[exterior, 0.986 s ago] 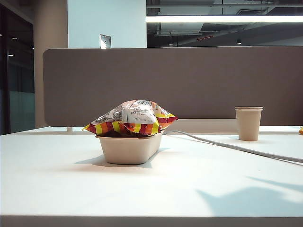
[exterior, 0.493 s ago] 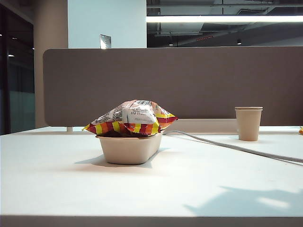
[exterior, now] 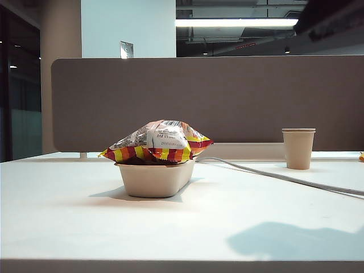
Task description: Pick up a bag of chips and put them in the box.
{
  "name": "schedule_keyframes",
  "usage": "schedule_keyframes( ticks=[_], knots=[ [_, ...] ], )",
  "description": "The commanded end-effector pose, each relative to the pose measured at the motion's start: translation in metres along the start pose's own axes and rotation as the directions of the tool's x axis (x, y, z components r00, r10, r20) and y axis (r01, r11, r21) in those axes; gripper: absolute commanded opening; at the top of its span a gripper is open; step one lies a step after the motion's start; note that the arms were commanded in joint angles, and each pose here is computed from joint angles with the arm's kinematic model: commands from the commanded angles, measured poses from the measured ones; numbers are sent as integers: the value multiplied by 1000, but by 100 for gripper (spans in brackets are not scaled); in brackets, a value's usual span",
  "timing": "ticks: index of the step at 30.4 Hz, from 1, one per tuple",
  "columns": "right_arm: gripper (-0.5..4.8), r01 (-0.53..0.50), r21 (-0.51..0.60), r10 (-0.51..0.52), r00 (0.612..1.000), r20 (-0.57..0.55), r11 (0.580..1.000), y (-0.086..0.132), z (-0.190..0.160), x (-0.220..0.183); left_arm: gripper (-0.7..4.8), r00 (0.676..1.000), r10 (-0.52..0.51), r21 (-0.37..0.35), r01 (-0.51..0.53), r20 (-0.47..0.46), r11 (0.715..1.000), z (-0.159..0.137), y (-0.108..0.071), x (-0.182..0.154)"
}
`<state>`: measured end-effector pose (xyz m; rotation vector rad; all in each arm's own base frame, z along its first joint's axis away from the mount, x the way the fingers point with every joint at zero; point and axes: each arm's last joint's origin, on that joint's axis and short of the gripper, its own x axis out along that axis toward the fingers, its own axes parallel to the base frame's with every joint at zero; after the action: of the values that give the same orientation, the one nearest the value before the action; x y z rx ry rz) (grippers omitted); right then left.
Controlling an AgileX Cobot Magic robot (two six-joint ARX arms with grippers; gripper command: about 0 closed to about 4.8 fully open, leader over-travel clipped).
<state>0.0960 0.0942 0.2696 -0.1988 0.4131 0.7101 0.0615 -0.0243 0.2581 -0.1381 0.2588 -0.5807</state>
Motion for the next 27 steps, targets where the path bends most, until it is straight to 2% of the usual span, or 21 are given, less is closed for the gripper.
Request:
schedule_keyframes(
  ticks=[1,5,9,13,17,20,27],
  knots=[
    [174,19,-1,-20,1000,-4,1000,0,2,7,57,993,70,-41,-66,99,997,6,2,2],
    [173,31,-25,-31,999,-10,999,1,4,18,56,976,54,-10,-53,210,999,3,7,13],
    [138,30,-23,-29,998,47,999,1,4,29,56,965,44,7,-47,260,999,-8,13,23],
    [133,-3,-19,5,991,133,1000,3,-2,39,56,958,36,18,-43,286,999,-23,19,33],
    [95,0,-34,5,990,143,999,4,-10,43,52,960,19,19,-25,279,999,-34,22,38],
    [92,-1,-41,6,992,125,999,4,-16,45,52,965,24,-8,-22,260,1000,-41,24,42],
    [63,-11,-44,15,996,87,999,4,-27,48,52,974,21,-18,-17,225,1000,-53,27,46]
  ],
)
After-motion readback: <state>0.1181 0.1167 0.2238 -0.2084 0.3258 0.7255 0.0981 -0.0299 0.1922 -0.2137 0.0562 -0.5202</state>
